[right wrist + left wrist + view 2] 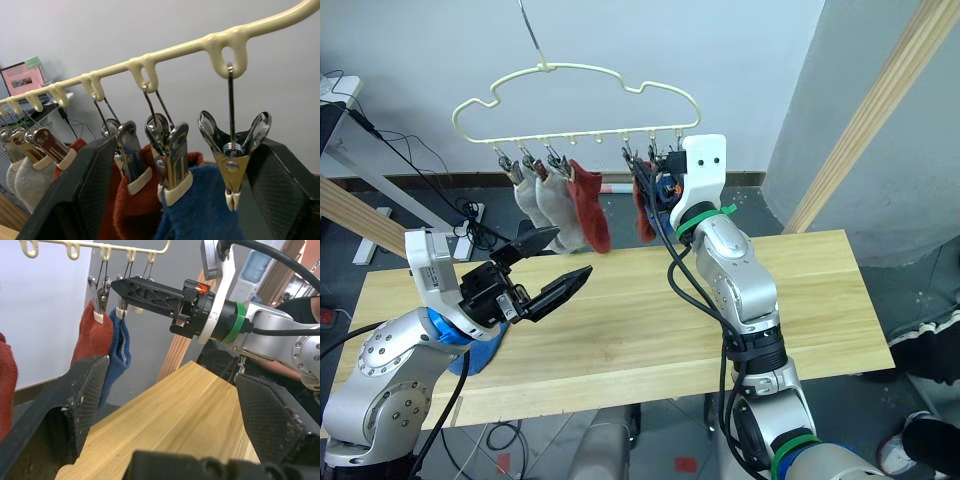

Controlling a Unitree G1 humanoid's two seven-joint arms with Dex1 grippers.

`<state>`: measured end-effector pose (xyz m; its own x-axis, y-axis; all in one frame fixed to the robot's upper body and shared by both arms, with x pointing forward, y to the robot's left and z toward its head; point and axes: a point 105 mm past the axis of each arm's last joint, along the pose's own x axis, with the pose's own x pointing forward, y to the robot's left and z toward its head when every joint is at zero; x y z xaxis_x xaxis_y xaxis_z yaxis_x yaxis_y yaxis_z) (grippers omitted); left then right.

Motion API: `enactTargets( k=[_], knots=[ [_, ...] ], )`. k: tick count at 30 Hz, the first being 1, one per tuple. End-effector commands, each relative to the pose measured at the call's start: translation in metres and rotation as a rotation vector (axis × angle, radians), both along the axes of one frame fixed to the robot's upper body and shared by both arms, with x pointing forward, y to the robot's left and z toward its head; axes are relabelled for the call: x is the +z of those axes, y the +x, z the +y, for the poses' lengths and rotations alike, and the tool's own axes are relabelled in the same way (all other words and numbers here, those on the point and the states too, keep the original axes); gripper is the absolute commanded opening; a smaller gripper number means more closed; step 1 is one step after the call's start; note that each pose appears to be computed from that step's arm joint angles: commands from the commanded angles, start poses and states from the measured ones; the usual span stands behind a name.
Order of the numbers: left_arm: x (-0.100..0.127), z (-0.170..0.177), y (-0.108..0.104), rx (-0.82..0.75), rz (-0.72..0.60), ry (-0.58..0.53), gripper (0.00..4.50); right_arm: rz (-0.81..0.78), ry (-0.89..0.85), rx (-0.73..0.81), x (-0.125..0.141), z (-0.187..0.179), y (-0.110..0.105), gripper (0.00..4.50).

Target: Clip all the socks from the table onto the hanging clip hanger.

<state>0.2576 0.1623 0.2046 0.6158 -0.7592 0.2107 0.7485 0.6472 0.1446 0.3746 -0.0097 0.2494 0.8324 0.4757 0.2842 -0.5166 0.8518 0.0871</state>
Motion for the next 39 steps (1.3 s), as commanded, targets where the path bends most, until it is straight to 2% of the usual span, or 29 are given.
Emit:
enactTargets(
  k=[1, 12, 16, 24, 27, 30, 33, 39],
  knots=[
    [0.007, -0.006, -0.006, -0.026, -0.031, 0.0, 4.5, -0.07, 0.023, 0.024, 0.017, 0.004, -0.009, 3.97],
    [0.005, -0.005, -0.007, -0.028, -0.028, 0.004, 4.5, -0.087, 0.038, 0.013, 0.018, -0.005, -0.013, 3.97],
    [0.003, -0.004, -0.007, -0.026, -0.023, 0.007, 4.5, -0.082, -0.132, -0.029, -0.013, -0.035, -0.02, 3.97],
    [-0.005, 0.001, -0.005, 0.006, 0.003, -0.011, 4.5, -0.028, -0.218, -0.071, -0.042, -0.072, -0.033, 3.97],
    [-0.009, 0.011, -0.003, 0.063, 0.022, -0.037, 4.5, -0.014, -0.278, -0.084, -0.053, -0.084, -0.044, 3.97],
    [-0.021, 0.021, -0.001, 0.146, 0.096, -0.075, 4.5, 0.018, -0.312, -0.096, -0.067, -0.089, -0.057, 3.97],
    [-0.033, 0.028, 0.001, 0.241, 0.167, -0.125, 4.5, 0.07, -0.299, -0.141, -0.076, -0.092, -0.059, 3.97],
    [-0.053, 0.036, 0.007, 0.367, 0.258, -0.14, 4.5, 0.128, -0.294, -0.25, -0.087, -0.098, -0.059, 3.97]
  ],
)
